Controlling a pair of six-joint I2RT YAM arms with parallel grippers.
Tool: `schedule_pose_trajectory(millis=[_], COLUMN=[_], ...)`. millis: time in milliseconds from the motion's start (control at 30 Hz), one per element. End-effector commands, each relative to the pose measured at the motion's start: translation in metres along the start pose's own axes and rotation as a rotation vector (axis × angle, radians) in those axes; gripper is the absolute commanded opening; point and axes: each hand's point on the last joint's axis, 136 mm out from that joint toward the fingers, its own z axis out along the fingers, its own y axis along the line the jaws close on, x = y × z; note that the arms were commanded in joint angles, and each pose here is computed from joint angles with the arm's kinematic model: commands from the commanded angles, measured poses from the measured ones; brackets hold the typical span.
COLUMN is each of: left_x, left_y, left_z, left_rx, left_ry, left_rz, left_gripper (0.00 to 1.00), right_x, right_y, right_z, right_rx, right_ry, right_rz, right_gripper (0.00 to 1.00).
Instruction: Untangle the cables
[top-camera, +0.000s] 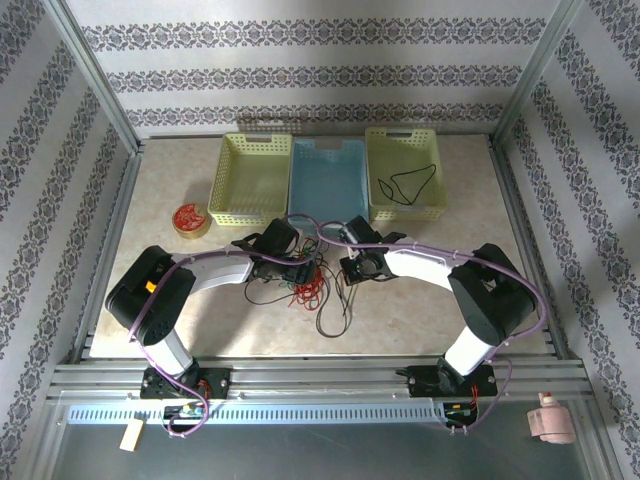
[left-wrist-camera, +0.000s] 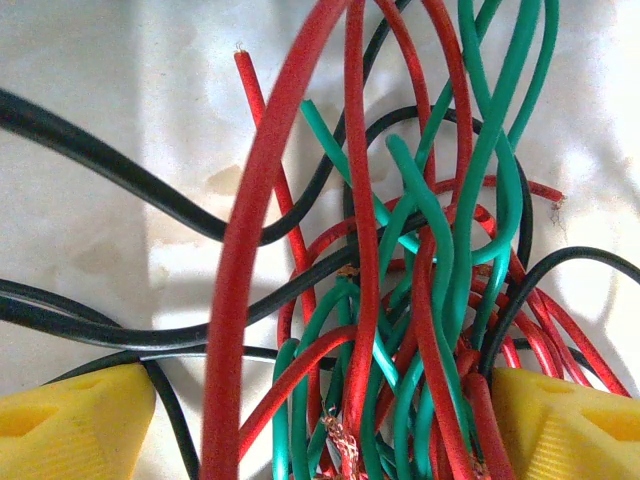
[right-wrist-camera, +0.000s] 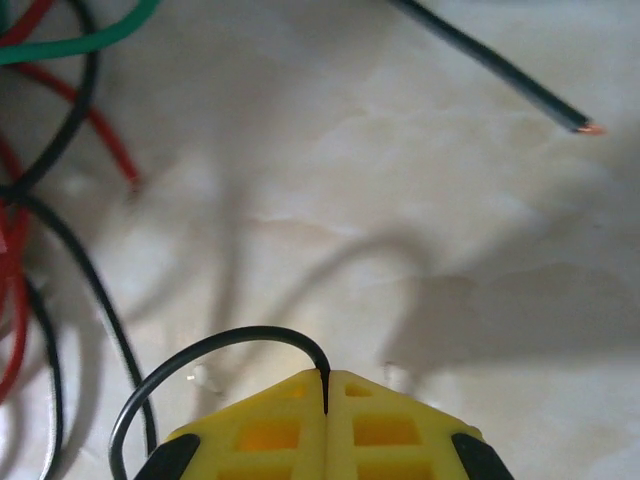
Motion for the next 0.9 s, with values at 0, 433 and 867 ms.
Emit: schedule_pose_trajectory(millis=[0, 433, 867], left_x=[0.020, 0.023, 0.022], left_y=[0.007, 0.008, 0.009], left_z=[0.003, 0.002, 0.005], left_rx=[-0.035, -0.034, -0.043], left_ry=[0.061, 0.058, 0.065], left_rz=[0.013, 0.012, 0.027], left_gripper=[0.87, 0.88, 0.89], right_x=[-0.004, -0.011, 0.055], right_y=[-0.023, -0.034, 0.001], right_z=[-0.009, -0.030, -0.033], right_rx=[0.089, 0.095, -0.041], right_ry=[-0.050, -0.080, 0.065], right_rz=[0.072, 0.082, -0.009], right_gripper=[0.00, 0.39, 0.67])
